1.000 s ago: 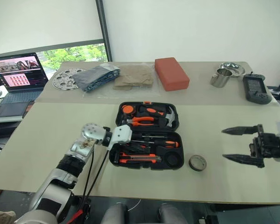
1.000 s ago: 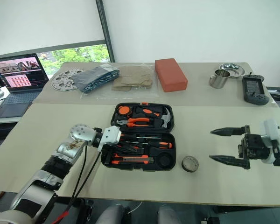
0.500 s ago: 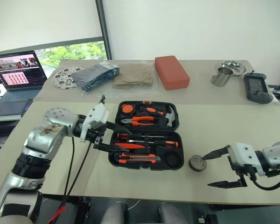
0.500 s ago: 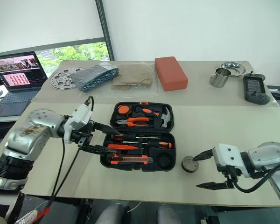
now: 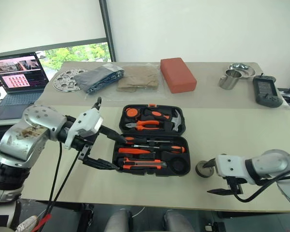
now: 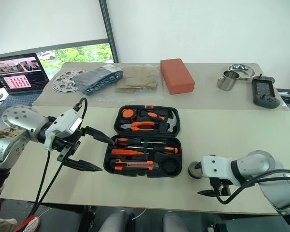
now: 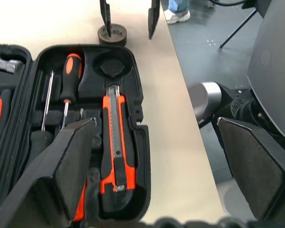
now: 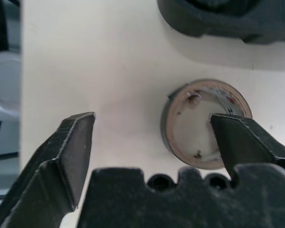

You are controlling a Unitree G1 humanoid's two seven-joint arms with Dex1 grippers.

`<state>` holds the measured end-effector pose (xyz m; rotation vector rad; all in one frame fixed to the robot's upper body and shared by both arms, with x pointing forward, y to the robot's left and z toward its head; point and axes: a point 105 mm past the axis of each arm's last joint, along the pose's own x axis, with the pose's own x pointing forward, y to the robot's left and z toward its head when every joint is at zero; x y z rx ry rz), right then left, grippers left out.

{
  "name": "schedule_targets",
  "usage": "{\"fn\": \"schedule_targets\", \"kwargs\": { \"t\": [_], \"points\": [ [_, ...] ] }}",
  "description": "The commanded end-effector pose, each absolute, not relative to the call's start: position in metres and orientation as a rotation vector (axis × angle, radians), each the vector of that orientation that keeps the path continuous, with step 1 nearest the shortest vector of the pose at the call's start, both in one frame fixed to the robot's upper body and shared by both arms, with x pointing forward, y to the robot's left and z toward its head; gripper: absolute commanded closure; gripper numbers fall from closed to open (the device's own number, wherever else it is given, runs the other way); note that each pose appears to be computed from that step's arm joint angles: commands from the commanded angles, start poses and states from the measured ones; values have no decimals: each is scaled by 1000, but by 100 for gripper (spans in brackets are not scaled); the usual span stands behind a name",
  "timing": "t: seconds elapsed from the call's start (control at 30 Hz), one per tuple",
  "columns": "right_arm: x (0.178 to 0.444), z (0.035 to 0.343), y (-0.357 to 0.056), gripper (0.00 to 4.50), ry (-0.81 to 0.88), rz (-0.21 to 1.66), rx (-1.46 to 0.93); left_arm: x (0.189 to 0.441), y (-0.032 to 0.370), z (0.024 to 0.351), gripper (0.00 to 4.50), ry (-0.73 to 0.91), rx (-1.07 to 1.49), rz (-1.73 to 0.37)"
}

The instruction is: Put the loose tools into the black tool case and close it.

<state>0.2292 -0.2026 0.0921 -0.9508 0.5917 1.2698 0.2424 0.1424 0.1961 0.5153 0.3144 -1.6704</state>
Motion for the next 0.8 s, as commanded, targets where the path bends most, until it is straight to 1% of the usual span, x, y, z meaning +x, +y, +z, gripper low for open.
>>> {"fn": "schedule_targets", "kwargs": {
  "t": [0.03, 0.07, 0.13, 0.17, 0.2, 0.27, 0.3, 0.5, 0.6, 0.7, 0.8],
  "points": [
    [235, 97, -201, 174, 569, 1255, -998, 239, 145, 210, 0, 272, 548, -1664],
    [236, 96, -201, 206, 571, 1254, -1004, 239, 145, 210, 0, 270, 552, -1662],
    [238, 95, -202, 286, 573, 1253, -1022, 239, 146, 211, 0, 265, 555, -1657],
    [239, 96, -200, 314, 567, 1253, -1023, 237, 146, 213, 0, 259, 549, -1654],
    [240, 97, -199, 355, 563, 1254, -1024, 237, 146, 214, 0, 256, 546, -1650],
    [240, 98, -198, 421, 557, 1256, -1026, 236, 148, 216, 0, 254, 547, -1638],
    [241, 99, -198, 446, 556, 1256, -1028, 237, 150, 217, 0, 254, 548, -1632],
    [244, 111, -192, 446, 513, 1271, -1053, 235, 159, 219, 0, 270, 539, -1575],
    [247, 125, -177, 446, 443, 1302, -1073, 233, 162, 221, 0, 266, 511, -1544],
    [247, 139, -148, 446, 348, 1361, -1079, 228, 165, 222, 0, 271, 482, -1506],
    [242, 142, -133, 446, 319, 1427, -1081, 224, 166, 220, 0, 278, 474, -1494]
  ]
}}
